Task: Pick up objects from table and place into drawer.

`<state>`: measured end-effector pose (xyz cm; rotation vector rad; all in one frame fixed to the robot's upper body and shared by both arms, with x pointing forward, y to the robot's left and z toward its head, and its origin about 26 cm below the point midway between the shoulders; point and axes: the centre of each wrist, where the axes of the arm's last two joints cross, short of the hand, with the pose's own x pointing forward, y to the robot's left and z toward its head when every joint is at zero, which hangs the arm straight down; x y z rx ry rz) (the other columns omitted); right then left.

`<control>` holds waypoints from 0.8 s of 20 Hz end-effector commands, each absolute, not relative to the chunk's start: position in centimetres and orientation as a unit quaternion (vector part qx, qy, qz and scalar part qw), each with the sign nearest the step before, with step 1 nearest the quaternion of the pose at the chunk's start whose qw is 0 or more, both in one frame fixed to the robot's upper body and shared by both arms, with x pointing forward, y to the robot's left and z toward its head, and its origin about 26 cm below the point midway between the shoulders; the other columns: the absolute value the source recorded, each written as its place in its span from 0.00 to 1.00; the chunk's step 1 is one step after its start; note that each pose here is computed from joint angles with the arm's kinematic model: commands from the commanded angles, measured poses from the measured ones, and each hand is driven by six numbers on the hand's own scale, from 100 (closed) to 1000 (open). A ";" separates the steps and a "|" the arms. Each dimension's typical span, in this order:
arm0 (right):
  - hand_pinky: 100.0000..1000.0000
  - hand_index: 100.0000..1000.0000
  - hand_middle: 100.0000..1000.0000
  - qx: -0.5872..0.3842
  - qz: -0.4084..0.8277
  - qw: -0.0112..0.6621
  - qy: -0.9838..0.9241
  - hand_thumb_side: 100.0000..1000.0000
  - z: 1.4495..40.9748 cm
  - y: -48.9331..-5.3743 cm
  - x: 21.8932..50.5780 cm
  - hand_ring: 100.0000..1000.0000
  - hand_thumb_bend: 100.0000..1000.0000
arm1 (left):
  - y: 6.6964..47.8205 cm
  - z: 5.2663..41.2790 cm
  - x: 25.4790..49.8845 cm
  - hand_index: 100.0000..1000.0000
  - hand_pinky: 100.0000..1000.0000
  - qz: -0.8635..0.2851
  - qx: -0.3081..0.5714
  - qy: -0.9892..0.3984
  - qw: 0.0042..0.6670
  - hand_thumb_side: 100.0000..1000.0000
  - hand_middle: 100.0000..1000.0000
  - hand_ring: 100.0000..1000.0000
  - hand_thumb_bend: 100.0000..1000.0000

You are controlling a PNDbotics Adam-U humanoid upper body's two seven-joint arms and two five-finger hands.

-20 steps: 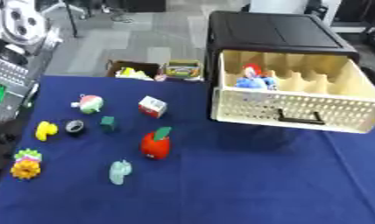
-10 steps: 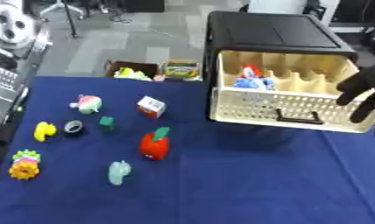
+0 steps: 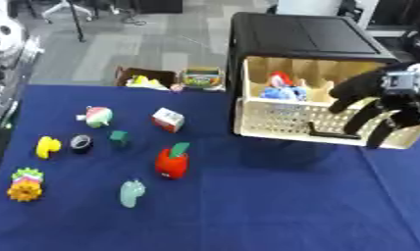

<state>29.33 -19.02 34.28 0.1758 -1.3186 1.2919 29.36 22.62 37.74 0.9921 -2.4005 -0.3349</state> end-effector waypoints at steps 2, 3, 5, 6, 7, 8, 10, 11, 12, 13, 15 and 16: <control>0.66 0.92 0.85 0.102 0.580 0.624 -0.514 0.76 33.3 -18.0 29.2 0.78 0.00 | 22.9 38.4 28.9 0.78 0.50 -0.116 0.369 -0.889 0.247 0.69 0.57 0.64 0.09; 0.67 0.92 0.85 0.105 0.582 0.625 -0.508 0.77 32.8 -17.7 29.3 0.79 0.00 | 22.9 38.4 28.9 0.78 0.51 -0.115 0.368 -0.889 0.247 0.69 0.57 0.64 0.09; 0.68 0.91 0.85 0.106 0.584 0.630 -0.502 0.78 31.8 -17.4 29.3 0.79 0.00 | 22.9 38.3 28.9 0.78 0.51 -0.115 0.366 -0.890 0.248 0.69 0.57 0.64 0.08; 0.68 0.91 0.85 0.104 0.583 0.632 -0.499 0.79 31.4 -17.3 29.4 0.79 0.00 | 22.9 38.3 28.9 0.78 0.51 -0.115 0.365 -0.890 0.249 0.69 0.57 0.64 0.08; 0.68 0.91 0.86 0.103 0.583 0.634 -0.497 0.80 31.1 -17.2 29.4 0.80 0.00 | 22.9 38.3 28.9 0.78 0.51 -0.115 0.365 -0.890 0.249 0.69 0.57 0.64 0.08; 0.68 0.91 0.86 0.100 0.584 0.638 -0.493 0.81 30.6 -17.2 29.4 0.80 0.00 | 22.9 38.3 28.9 0.78 0.51 -0.115 0.364 -0.890 0.249 0.69 0.57 0.64 0.08; 0.69 0.90 0.87 0.095 0.586 0.642 -0.484 0.84 29.8 -17.1 29.4 0.81 0.00 | 22.9 38.3 28.9 0.78 0.51 -0.113 0.364 -0.890 0.250 0.69 0.57 0.64 0.07; 0.69 0.90 0.87 0.092 0.587 0.644 -0.481 0.85 29.5 -17.1 29.5 0.81 0.00 | 22.9 38.2 28.9 0.78 0.51 -0.113 0.364 -0.890 0.250 0.69 0.57 0.64 0.07; 0.70 0.89 0.87 0.087 0.588 0.646 -0.480 0.85 29.2 -17.1 29.5 0.81 0.00 | 22.9 38.2 28.9 0.78 0.51 -0.113 0.363 -0.890 0.250 0.68 0.57 0.64 0.07; 0.70 0.89 0.87 0.081 0.588 0.647 -0.479 0.87 29.0 -17.2 29.5 0.81 0.00 | 22.9 38.2 28.9 0.78 0.51 -0.113 0.363 -0.890 0.251 0.68 0.57 0.64 0.07; 0.70 0.89 0.87 0.065 0.586 0.648 -0.482 0.88 28.8 -17.4 29.5 0.81 0.00 | 22.9 38.2 29.0 0.78 0.51 -0.112 0.363 -0.890 0.251 0.68 0.56 0.64 0.06; 0.70 0.88 0.87 0.057 0.585 0.649 -0.483 0.89 28.8 -17.5 29.5 0.81 0.00 | 22.9 38.1 29.0 0.78 0.51 -0.112 0.363 -0.890 0.251 0.68 0.56 0.64 0.06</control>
